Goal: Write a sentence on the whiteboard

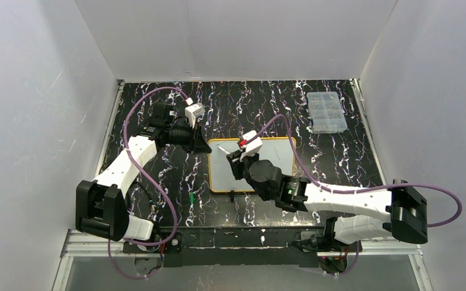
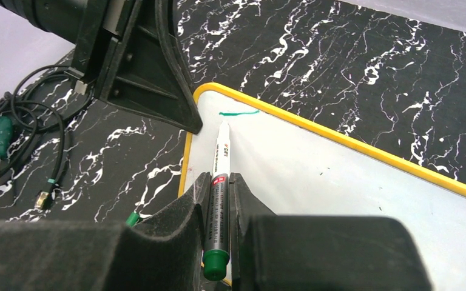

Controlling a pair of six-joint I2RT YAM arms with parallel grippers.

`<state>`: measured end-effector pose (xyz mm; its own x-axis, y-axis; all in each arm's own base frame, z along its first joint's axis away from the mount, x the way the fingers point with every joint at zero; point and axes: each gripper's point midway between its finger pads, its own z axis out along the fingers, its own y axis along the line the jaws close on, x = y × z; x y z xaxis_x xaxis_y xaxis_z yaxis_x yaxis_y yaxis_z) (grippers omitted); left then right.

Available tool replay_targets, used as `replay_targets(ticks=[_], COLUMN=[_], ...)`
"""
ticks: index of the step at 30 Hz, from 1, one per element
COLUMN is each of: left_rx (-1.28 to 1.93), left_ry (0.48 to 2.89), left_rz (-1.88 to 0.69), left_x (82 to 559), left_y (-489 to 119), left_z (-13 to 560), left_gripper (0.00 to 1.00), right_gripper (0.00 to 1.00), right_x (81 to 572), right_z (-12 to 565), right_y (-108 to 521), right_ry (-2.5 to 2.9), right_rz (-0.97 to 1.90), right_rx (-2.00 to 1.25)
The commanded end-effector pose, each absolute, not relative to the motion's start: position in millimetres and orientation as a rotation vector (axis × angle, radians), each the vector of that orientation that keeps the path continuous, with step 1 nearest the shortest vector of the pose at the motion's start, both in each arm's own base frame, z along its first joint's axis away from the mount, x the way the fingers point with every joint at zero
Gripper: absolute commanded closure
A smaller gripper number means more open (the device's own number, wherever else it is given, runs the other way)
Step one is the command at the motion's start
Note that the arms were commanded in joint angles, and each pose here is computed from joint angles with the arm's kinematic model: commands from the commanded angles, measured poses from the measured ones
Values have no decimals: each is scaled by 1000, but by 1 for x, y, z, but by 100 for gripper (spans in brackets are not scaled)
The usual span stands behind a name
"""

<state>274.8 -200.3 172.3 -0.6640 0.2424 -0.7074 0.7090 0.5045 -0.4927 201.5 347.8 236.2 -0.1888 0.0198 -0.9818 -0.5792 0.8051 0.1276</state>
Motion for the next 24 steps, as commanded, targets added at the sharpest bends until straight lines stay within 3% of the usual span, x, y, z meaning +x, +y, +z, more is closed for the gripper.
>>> replay_targets(ticks=[1,24], left_rx=[787,787], left_ry=[2157,2152], left_rz=[-1043,-1041], left_x=[272,272], left_y=[-196,-195], left_z=[178,180], left_gripper=[100,100], right_gripper=[99,99], right_x=[209,207], right_z=[254,226], right_y=[347,335], right_ry=[1659,1726], right_rz=[562,504], right_rx=[-370,-375])
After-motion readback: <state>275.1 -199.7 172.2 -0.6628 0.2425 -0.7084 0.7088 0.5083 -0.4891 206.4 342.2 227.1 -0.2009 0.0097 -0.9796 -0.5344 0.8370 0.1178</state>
